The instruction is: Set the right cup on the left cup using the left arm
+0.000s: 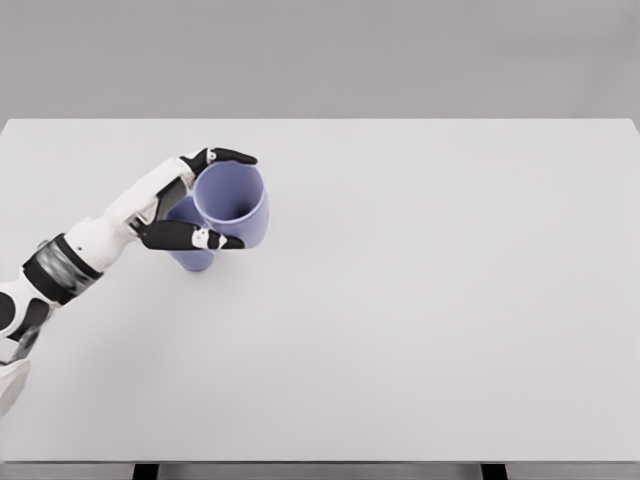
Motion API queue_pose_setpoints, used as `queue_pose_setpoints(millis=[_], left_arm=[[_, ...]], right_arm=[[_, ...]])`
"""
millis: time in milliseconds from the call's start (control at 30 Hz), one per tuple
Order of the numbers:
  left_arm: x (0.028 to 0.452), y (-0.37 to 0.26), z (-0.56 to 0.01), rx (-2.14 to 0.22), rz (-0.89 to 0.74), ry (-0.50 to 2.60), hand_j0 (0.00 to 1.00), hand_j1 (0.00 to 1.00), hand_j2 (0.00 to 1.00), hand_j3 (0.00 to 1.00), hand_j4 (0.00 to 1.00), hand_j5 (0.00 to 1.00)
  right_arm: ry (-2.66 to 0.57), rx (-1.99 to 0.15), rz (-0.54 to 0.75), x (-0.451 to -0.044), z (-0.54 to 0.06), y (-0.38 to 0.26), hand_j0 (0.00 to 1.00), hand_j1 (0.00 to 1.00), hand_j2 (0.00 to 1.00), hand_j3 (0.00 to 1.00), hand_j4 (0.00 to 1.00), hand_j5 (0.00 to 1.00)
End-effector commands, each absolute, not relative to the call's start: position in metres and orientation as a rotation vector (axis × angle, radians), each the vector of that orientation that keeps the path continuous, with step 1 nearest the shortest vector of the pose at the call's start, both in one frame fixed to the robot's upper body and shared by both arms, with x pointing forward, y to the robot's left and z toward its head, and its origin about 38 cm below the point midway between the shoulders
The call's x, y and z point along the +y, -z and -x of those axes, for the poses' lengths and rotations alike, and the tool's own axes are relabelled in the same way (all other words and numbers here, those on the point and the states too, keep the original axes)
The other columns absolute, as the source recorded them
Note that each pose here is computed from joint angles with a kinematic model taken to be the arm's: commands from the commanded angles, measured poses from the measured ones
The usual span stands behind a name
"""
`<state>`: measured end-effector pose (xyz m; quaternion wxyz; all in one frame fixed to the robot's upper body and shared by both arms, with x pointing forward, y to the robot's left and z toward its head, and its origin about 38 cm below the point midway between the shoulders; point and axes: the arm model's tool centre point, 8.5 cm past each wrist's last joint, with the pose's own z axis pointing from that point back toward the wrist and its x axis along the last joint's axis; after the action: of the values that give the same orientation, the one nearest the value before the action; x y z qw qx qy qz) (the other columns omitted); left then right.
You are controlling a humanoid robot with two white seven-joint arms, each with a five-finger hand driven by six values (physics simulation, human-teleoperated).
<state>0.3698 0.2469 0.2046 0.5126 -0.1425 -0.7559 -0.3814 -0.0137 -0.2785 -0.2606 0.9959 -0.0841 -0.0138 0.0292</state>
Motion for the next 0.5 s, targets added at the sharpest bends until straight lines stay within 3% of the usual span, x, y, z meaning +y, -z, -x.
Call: queue_pose_setpoints(millis=[0,467], left_arm=[[0.249,-0.206,-0.37,-1.822,0.347,0.909,0.75,0.75,0.75,0.75,0.75,0.75],[0.276,-0.223,-0.373,-1.839,0.29,0.897,0.75,0.75,0.75,0.75,0.75,0.75]], right_arm=[[-0.058,-0.028,0.168,-0.279,0.014,0.261,1.0,1.0,1.0,1.0,1.0,1.0],[-0.058,-0.028,0.168,-0.279,0.014,0.261,1.0,1.0,1.0,1.0,1.0,1.0]])
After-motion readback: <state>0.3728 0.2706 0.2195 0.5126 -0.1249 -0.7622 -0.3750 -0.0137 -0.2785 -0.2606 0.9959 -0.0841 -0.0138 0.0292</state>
